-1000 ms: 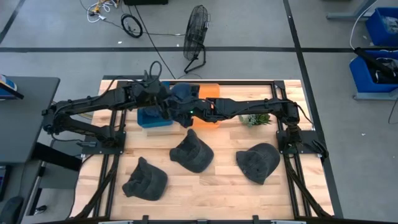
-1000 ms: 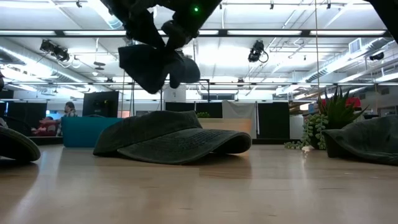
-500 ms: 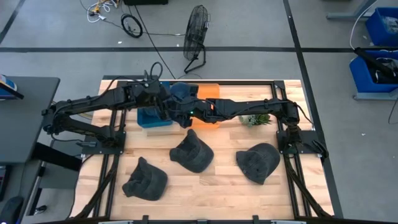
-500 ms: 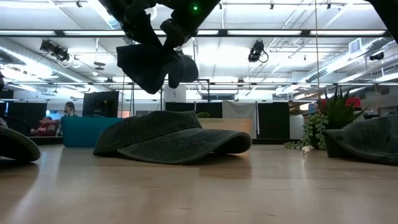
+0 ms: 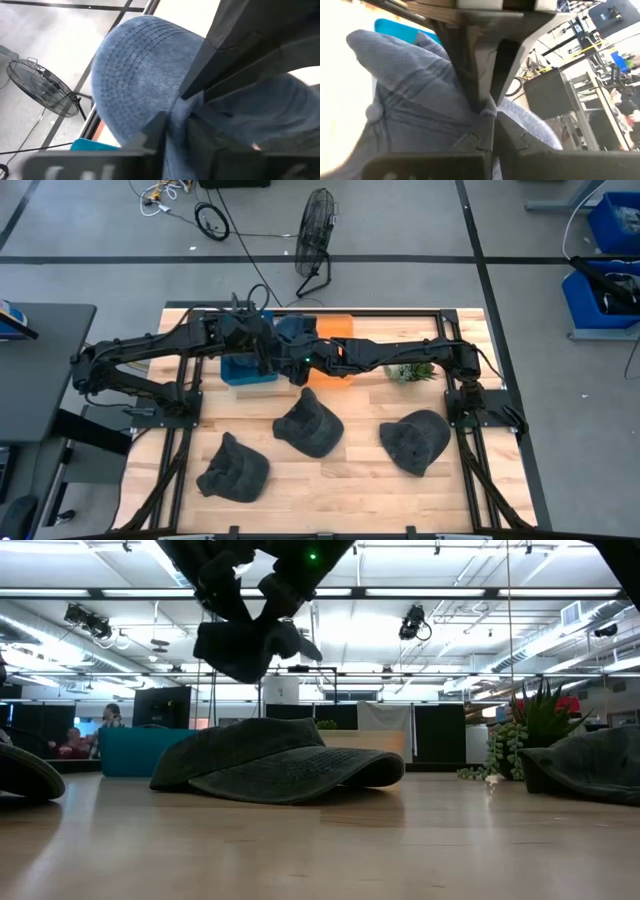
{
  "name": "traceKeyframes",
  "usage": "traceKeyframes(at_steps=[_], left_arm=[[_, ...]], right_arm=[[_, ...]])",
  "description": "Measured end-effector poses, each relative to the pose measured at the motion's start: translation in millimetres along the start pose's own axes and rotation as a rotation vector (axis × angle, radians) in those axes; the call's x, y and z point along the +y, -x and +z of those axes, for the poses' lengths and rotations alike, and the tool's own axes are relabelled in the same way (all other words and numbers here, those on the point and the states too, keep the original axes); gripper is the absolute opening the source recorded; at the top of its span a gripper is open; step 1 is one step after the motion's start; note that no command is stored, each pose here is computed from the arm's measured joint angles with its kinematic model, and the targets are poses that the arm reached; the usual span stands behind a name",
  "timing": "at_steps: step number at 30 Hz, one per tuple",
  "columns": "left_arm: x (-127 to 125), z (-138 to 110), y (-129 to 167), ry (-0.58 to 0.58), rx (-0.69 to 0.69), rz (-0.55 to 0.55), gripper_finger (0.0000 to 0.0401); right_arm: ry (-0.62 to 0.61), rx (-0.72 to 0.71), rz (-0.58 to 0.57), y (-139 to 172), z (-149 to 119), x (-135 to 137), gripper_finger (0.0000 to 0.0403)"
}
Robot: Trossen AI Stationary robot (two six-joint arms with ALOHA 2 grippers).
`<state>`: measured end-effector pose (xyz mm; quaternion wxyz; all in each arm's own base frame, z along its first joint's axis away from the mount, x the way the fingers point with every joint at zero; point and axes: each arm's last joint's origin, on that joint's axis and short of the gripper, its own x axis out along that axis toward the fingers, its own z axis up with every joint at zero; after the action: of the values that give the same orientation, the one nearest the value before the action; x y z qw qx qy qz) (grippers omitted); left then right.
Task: Pick & Place hat
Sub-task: Put the blue cap into the blue bin
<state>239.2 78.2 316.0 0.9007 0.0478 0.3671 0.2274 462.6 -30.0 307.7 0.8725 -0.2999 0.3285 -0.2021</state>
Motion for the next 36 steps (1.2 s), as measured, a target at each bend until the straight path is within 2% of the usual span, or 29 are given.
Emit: traceKeyframes(at_steps=[1, 3, 6, 13, 20, 26, 32, 36], left_arm=[[0, 0, 0, -0.005, 0.004, -0.001, 0.0032], [0, -2, -1, -0.012, 0.015, -0.005, 0.0014], [1, -5, -1, -0.007, 0.047, 0.024, 0.0013], [11, -18, -1, 0.018, 0.181, 0.118, 0.0007], [29, -40, 0, 0.151, 0.381, 0.229, 0.0008], [39, -62, -15, 0.272, 0.442, 0.323, 0.0008], [47, -90, -38, 0.328, 0.425, 0.383, 0.0008], [55, -106, -45, 0.346, 0.447, 0.416, 0.0009]], right_arm=[[-0.001, -0.003, 0.016, 0, -1, 0, 0.0013], [-0.018, -0.007, 0.057, -2, -2, -1, 0.0021], [-0.049, -0.005, 0.092, 0, -4, -3, 0.0037], [-0.024, 0.042, 0.113, 0, -8, -1, 0.0088], [-0.092, 0.144, 0.164, 6, -16, 11, 0.0134], [-0.070, 0.273, 0.227, 20, -23, 30, 0.0143], [0.023, 0.363, 0.120, 34, -26, 38, 0.0136], [0.018, 0.386, 0.117, 43, -27, 35, 0.0135]])
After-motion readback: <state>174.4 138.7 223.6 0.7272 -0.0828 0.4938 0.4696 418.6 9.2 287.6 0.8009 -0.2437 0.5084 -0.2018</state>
